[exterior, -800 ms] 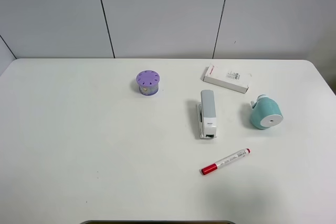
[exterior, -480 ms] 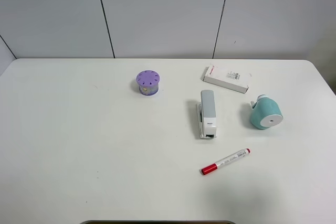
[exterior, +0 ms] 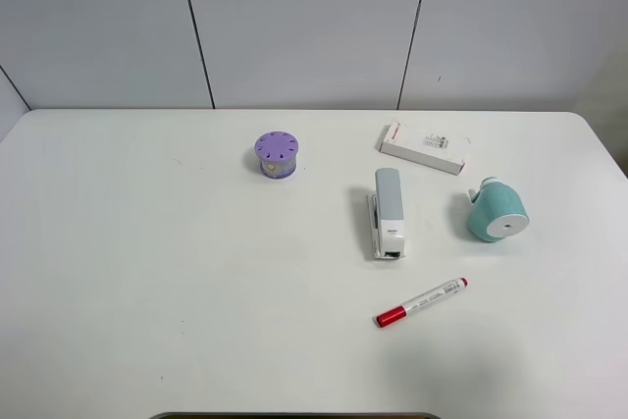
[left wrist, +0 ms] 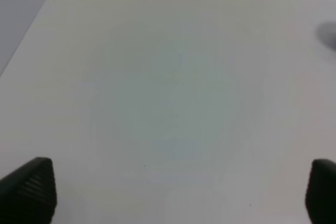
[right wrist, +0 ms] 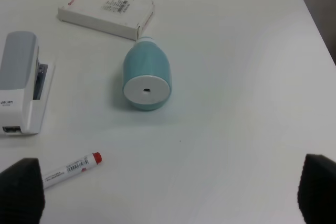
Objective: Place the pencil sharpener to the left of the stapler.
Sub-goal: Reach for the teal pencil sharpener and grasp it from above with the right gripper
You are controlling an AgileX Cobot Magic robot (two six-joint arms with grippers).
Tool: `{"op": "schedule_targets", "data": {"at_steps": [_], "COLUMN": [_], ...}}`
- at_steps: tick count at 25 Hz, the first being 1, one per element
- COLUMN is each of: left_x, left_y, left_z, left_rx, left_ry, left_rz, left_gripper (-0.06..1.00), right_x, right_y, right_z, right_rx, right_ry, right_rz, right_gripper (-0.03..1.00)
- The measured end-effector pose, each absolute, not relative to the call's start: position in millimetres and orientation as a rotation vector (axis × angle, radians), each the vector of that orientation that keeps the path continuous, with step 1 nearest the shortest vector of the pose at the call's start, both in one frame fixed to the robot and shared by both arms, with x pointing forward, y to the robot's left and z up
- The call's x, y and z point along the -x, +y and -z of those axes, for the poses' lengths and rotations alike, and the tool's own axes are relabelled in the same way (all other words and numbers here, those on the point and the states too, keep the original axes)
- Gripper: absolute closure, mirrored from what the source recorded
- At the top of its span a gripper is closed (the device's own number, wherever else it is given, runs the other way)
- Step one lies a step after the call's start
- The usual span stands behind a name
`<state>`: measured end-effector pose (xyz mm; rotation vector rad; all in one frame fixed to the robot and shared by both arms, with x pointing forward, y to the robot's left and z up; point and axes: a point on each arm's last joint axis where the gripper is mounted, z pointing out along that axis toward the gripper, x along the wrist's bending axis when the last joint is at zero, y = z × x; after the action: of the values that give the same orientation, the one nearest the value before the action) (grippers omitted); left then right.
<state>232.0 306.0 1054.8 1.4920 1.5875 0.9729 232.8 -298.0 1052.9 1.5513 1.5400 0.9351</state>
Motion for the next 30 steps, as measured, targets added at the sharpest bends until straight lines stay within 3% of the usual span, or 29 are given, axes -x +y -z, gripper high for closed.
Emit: {"op": "schedule_targets", "data": {"at_steps": [30], "left_x": [-232.0], "left_y": [306.0], "left_z": [-1054.8], "left_rx": [-1.492], "left_ry": [1.587], "left_rz": [-0.973], "left_gripper": [-0.01], "right_x": [-236.8], "right_y": [-298.6], "right_z": [-1053.9], "right_rx": [-1.571], "right_ry": [1.562], "right_rz": [-0.934], "right_gripper": [0.01]}}
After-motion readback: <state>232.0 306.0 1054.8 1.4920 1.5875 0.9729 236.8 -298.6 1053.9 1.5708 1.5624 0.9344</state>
